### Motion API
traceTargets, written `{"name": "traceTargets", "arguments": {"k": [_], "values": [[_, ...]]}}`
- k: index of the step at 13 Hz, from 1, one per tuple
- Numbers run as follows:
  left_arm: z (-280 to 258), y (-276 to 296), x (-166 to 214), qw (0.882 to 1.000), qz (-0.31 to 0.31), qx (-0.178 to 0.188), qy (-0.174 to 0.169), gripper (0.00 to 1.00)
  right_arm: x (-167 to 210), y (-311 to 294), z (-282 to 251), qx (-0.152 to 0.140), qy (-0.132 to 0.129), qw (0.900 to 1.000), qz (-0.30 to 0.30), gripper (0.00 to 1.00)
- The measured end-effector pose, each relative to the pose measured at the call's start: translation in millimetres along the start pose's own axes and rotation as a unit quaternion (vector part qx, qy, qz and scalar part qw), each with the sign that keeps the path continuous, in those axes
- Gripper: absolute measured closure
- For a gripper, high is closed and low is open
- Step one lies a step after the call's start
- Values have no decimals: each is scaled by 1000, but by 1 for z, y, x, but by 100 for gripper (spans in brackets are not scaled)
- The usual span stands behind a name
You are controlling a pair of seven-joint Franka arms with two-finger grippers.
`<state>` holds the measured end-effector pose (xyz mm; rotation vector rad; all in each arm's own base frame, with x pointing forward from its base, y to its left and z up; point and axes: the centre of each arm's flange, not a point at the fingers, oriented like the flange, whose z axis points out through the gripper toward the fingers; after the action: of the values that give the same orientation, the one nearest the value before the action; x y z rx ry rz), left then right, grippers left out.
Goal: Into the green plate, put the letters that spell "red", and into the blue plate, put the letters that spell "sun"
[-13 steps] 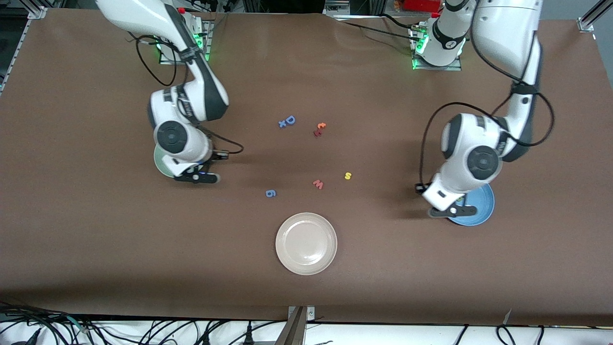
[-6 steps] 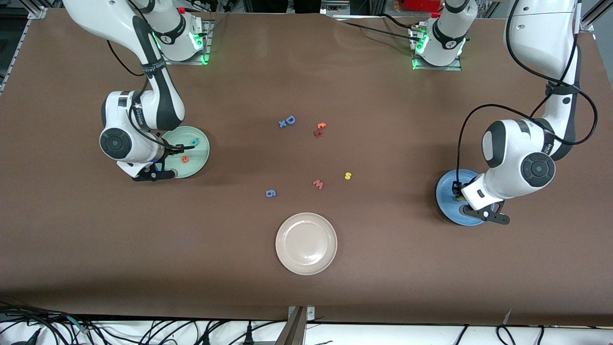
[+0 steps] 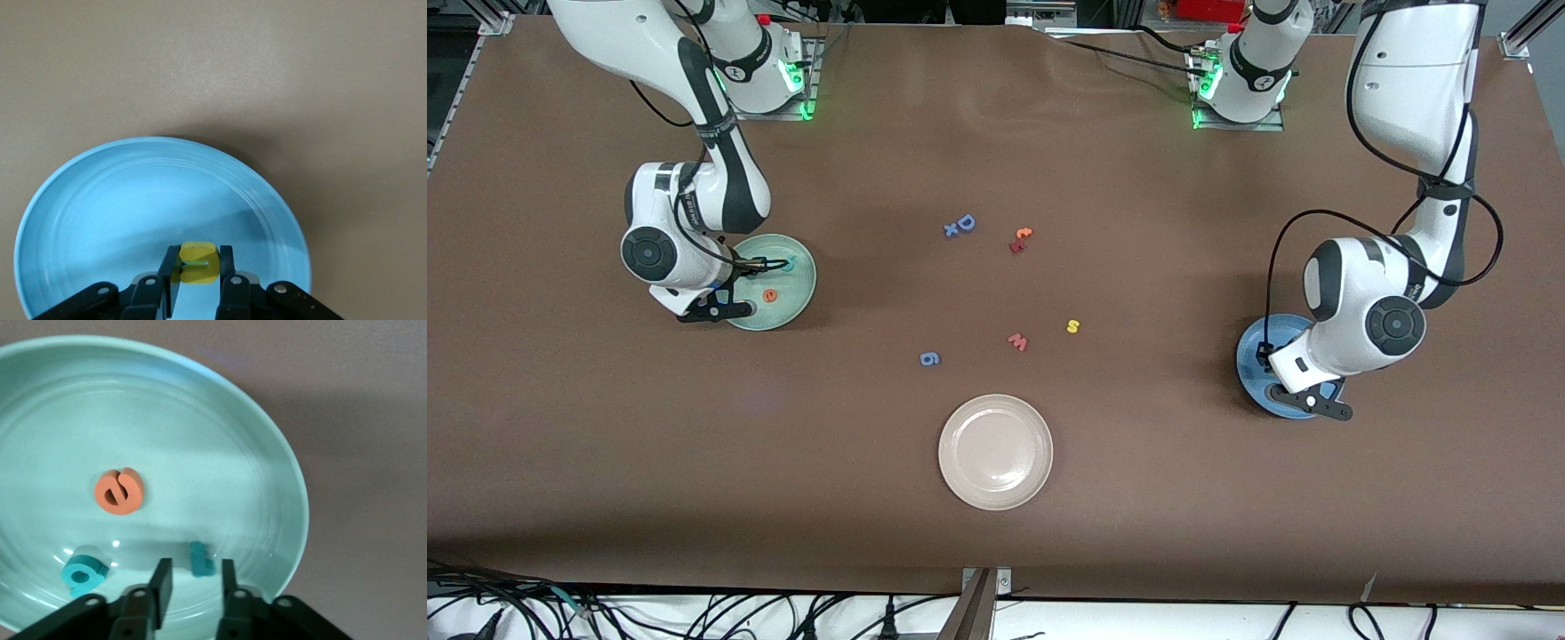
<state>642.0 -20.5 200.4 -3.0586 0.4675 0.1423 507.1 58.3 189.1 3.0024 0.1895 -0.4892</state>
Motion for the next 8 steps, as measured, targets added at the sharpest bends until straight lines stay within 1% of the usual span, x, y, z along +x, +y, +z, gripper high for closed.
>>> {"name": "traceTargets", "arguments": {"k": [1, 2, 3, 4, 5, 7, 8], "values": [[6, -2, 0, 1000, 2, 2, 1, 73, 1, 0, -3, 1, 3, 1000, 0, 45], [9, -2, 0, 1000, 4, 3, 1, 73, 2, -1, -9, 2, 7, 1000, -1, 33], [11, -2, 0, 1000, 5, 4, 1, 73, 3, -2, -20, 6, 9, 1000, -2, 24], [12, -2, 0, 1000, 6, 4, 1, 73, 4, -6, -36, 10, 8, 1000, -6, 13], [12, -2, 1, 1000, 6, 3, 2, 68, 6, -11, -57, 15, 5, 1000, -12, 1], [11, -1, 1, 1000, 6, 3, 3, 48, 10, -19, -106, 22, -4, 1000, -22, 0], [9, 0, 3, 1000, 7, 3, 6, 39, 11, -22, -131, 25, -10, 999, -26, 0]]}}
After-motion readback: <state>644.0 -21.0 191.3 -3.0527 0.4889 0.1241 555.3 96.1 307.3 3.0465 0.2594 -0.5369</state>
